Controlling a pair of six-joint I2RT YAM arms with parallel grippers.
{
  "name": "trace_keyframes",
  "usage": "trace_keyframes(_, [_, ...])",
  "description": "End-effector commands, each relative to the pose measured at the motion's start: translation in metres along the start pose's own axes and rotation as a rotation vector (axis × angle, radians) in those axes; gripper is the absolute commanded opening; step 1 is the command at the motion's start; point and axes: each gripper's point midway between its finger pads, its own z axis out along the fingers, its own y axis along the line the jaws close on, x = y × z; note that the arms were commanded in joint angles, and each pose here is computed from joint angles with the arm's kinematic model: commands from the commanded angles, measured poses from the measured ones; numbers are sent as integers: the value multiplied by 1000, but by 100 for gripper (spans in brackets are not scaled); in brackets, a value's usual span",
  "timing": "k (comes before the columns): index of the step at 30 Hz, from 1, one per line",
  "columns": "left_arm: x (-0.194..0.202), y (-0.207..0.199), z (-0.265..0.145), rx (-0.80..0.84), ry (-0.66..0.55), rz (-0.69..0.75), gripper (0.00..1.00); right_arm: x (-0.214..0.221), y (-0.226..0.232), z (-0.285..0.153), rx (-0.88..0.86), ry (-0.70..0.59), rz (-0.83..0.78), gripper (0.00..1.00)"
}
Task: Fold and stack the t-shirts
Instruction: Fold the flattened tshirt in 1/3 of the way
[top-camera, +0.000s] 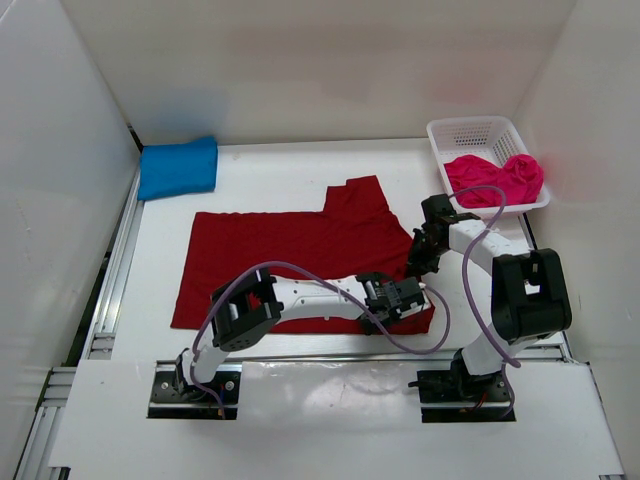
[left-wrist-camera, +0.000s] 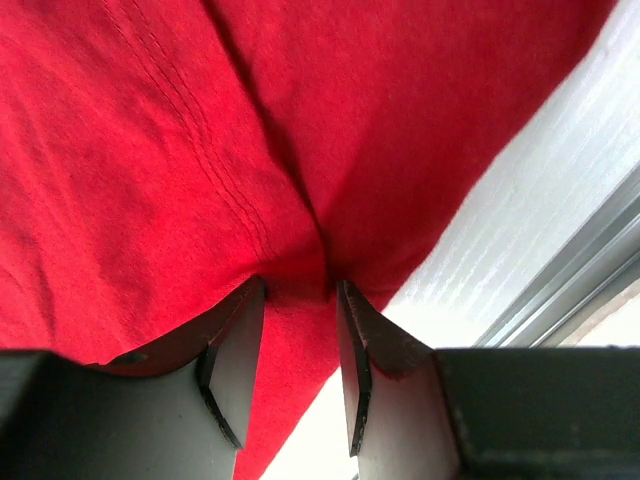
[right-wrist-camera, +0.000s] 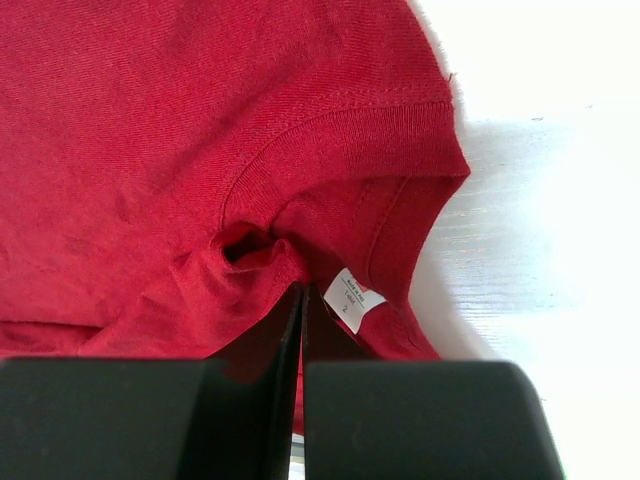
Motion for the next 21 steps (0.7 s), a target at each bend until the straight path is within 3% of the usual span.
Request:
trace_keyframes(1, [-22,8,-11,0,-69,-31,46,-1,2,-6,-12,-23,-20,0])
trace_keyframes(10, [-16,8,-11,1,-56,-28,43,-2,0,-6,-4,-27,-29,0])
trace_keyframes(13, [-6,7,-6,1,-32,-22,33,-2,0,-6,-4,-27,-29,0])
trace_keyframes(15, [-3,7,-5,1,-23,-20,10,0,-1,-6,1,-20,-28,0])
trace_keyframes(21, [-8,33,-10,-26,-42,-77,10,-14,5,-19,1,-56,-42,0])
